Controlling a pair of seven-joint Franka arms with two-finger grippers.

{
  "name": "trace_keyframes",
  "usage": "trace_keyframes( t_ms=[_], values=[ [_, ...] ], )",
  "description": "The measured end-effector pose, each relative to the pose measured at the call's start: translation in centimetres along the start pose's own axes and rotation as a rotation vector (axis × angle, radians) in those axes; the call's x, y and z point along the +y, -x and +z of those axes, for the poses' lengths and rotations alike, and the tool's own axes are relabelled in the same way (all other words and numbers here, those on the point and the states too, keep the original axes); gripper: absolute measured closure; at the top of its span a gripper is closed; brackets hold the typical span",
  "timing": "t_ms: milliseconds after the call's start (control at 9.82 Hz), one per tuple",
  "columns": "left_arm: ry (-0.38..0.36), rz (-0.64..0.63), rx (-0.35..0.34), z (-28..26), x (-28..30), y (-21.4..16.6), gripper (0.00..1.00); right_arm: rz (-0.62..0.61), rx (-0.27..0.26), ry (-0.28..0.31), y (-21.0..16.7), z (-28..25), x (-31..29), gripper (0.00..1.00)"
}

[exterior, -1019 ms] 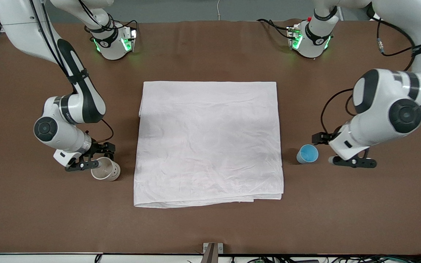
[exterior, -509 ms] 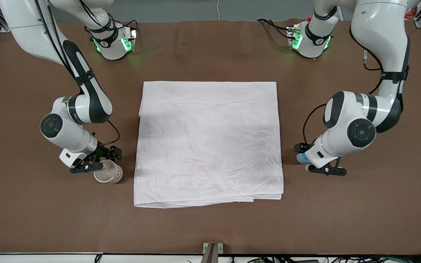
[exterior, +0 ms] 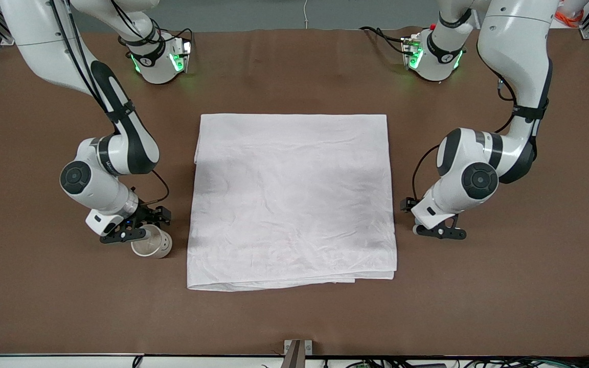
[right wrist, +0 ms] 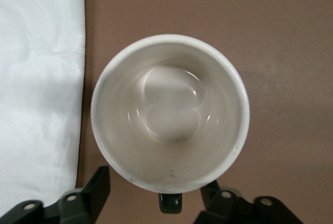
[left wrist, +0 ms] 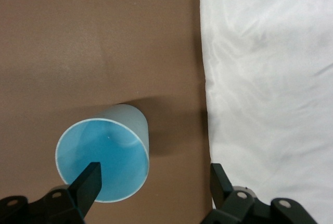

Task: Place blue cup into white mug on cloth
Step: 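Grasp the white mug with the right gripper while the left gripper grasps the cup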

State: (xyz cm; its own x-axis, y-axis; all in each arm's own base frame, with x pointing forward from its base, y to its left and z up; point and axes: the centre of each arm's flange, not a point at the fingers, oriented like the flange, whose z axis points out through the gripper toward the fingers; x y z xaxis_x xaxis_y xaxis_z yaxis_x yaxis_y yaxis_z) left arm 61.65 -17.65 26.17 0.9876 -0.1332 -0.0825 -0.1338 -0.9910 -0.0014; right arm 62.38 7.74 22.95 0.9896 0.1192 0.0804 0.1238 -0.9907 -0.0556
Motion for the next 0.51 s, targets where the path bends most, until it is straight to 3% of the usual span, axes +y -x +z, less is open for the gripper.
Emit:
trace_keyframes(
  t_ms=[306, 407, 509],
  values=[
    [-0.004, -0.003, -0.006, 1.8, -0.2, -0.1, 0.18, 0.055, -0.001, 0.0, 0.0, 0.0, 0.1, 0.74],
    [-0.005, -0.004, -0.007, 2.2, -0.3, -0.2, 0.22, 0.059, -0.001, 0.0, 0.0, 0.0, 0.1, 0.81],
    [-0.006, -0.006, -0.012, 2.6, -0.4, -0.2, 0.24, 0.061, -0.001, 0.0, 0.0, 0.0, 0.1, 0.81]
  ],
)
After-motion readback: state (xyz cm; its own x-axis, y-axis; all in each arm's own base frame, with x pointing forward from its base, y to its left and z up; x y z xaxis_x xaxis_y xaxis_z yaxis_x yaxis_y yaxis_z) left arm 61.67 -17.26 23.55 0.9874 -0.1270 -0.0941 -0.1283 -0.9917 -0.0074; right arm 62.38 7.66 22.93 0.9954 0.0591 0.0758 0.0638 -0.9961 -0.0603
